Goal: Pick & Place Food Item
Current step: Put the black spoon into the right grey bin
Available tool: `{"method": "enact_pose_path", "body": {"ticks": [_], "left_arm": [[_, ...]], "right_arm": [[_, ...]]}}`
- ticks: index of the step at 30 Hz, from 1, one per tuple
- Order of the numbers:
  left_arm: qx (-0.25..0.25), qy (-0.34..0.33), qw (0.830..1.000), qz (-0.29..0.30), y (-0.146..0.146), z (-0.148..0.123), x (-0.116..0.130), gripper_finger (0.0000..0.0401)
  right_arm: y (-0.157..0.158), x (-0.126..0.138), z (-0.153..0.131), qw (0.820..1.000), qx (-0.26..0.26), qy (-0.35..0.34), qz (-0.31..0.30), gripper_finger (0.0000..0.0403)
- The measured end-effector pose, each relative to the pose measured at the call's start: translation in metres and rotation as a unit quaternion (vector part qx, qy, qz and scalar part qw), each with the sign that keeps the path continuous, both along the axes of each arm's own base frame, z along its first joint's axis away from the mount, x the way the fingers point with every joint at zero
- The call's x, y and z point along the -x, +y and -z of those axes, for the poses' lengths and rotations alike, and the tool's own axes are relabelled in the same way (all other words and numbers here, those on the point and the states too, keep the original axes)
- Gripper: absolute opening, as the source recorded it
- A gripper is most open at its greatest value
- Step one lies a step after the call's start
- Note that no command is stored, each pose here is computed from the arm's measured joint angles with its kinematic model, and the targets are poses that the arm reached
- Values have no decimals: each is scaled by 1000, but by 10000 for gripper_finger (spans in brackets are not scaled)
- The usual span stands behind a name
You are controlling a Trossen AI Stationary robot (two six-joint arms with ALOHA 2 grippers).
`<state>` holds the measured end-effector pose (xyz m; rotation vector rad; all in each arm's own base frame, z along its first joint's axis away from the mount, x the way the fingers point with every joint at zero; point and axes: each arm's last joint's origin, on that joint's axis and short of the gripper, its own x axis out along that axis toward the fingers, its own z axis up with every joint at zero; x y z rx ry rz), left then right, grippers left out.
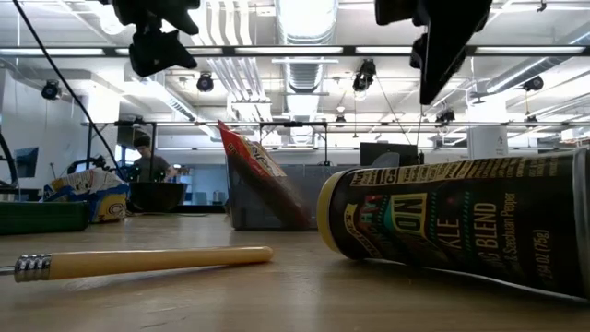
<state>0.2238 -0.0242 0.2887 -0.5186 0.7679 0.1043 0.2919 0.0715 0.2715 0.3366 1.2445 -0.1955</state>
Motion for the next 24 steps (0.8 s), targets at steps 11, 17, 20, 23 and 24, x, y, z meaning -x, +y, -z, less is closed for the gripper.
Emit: {"method": "enact_pose_path", "body": {"ticks": [11, 17, 20, 23, 24], "left_arm": [[-24, 21, 999, 23, 0, 9, 2, 226], [-37, 26, 998, 36, 0, 10, 3, 226], [-43, 25, 998, 45, 0, 10, 3, 226], [-51, 24, 997, 55, 0, 10, 3, 226], [-54, 24, 997, 58, 0, 10, 3, 226]], "right_arm": [[46, -5, 36, 983, -137, 113, -43, 233], [76, -5, 69, 973, -132, 177, -69, 233], [85, -5, 79, 971, -129, 193, -62, 233], [90, -5, 88, 969, -123, 207, -59, 233], [92, -5, 90, 968, -121, 210, -59, 233]]}}
